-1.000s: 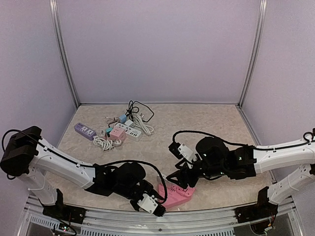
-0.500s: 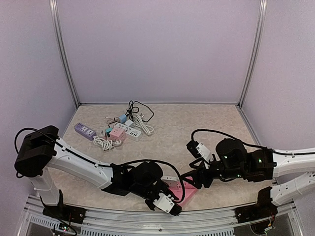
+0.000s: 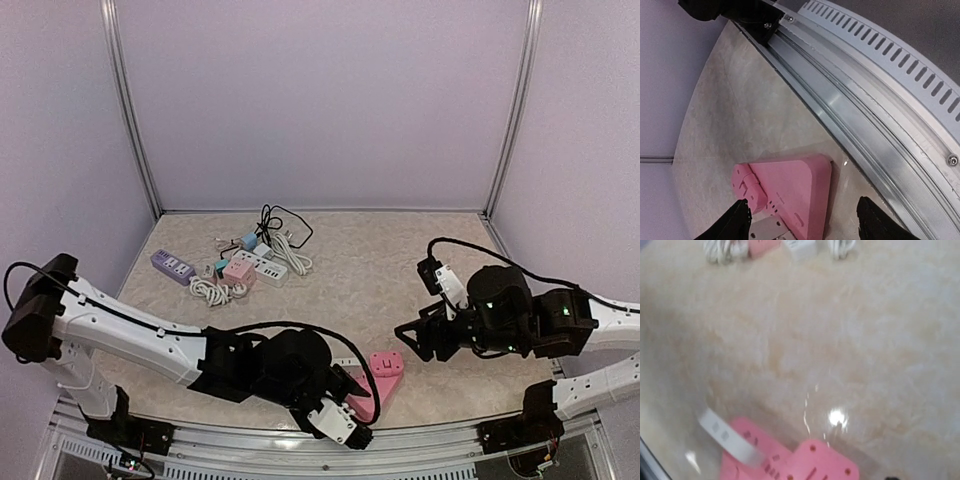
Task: Insert the plug
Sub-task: Adjust the socket at the center of the board, then move the socket to the center of the board.
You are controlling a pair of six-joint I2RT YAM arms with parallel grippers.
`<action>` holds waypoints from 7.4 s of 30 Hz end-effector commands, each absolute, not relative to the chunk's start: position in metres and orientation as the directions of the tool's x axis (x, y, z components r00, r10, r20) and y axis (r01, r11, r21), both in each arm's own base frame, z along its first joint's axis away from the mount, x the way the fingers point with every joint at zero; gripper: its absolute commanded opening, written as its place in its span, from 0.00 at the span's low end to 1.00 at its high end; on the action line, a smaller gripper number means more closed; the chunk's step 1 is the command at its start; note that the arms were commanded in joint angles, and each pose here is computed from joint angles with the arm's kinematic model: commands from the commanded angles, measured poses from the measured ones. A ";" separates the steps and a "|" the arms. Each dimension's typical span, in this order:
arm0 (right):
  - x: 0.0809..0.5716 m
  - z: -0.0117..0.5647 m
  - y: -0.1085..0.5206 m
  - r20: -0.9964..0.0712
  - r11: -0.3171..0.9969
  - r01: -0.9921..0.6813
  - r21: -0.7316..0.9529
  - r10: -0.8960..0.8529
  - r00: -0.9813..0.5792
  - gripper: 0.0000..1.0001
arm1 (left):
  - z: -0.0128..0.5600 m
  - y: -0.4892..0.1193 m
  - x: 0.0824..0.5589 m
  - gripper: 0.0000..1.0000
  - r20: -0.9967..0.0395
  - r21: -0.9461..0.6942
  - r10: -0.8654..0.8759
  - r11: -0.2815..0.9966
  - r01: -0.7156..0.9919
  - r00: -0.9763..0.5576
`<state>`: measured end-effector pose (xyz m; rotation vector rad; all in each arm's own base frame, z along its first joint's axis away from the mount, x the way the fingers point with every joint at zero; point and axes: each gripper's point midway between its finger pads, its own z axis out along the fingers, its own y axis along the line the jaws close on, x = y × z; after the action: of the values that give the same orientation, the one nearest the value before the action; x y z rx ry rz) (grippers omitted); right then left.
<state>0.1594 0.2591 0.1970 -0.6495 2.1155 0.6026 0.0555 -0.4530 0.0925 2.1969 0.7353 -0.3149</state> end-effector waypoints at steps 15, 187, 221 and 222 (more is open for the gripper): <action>0.191 0.221 0.364 -0.716 0.846 -0.531 -0.050 -0.401 -0.571 0.65 | 0.319 -0.180 0.222 0.93 -0.549 0.689 0.825 0.355 0.632 0.135; 0.132 0.035 0.527 -0.339 0.520 -0.843 -0.141 -0.825 -0.452 0.91 | 0.150 -0.040 0.285 0.99 -0.481 0.229 0.663 0.726 0.648 -0.574; 0.241 0.061 0.319 -0.184 0.136 -0.949 -0.286 -0.979 -0.084 0.83 | 0.112 -0.148 0.257 0.94 -0.427 0.193 0.867 0.366 0.911 -0.258; 0.243 0.068 0.325 -0.206 0.152 -0.948 -0.279 -0.974 -0.096 0.85 | 0.118 -0.142 0.262 0.94 -0.450 0.201 0.848 0.401 0.894 -0.279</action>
<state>0.2271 0.3145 0.0343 -1.9131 2.1250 -0.0982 0.2456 -0.1509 0.0896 1.6252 2.2118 -0.1174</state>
